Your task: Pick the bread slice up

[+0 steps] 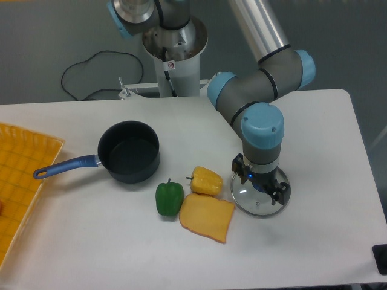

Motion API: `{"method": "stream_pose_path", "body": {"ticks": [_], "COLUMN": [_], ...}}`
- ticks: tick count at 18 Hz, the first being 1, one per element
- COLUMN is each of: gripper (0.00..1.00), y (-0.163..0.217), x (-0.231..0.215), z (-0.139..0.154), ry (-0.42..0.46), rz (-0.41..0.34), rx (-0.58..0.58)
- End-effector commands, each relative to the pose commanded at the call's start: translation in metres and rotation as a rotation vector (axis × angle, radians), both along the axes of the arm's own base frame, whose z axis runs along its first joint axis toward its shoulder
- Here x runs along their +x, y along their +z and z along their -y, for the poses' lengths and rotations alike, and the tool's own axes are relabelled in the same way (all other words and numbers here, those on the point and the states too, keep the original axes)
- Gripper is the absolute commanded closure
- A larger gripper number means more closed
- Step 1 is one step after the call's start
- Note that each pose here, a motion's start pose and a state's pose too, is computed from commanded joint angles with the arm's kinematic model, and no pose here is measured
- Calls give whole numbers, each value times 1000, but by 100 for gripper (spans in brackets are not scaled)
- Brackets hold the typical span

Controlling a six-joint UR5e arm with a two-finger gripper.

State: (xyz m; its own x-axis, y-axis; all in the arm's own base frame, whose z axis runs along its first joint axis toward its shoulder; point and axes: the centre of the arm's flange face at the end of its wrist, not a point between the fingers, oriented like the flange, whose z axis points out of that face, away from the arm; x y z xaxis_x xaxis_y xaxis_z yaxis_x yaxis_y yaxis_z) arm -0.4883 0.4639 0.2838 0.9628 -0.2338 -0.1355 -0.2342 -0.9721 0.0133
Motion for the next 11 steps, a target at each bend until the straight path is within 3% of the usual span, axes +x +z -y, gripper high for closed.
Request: {"method": "stream_pose_path", "body": {"ticks": [7, 11], "gripper": [0, 0], "y": [0, 6], "x": [4, 26], "z": [-4, -26], "ry": [-1, 36], "rz": [6, 20], "rx": [8, 57]}}
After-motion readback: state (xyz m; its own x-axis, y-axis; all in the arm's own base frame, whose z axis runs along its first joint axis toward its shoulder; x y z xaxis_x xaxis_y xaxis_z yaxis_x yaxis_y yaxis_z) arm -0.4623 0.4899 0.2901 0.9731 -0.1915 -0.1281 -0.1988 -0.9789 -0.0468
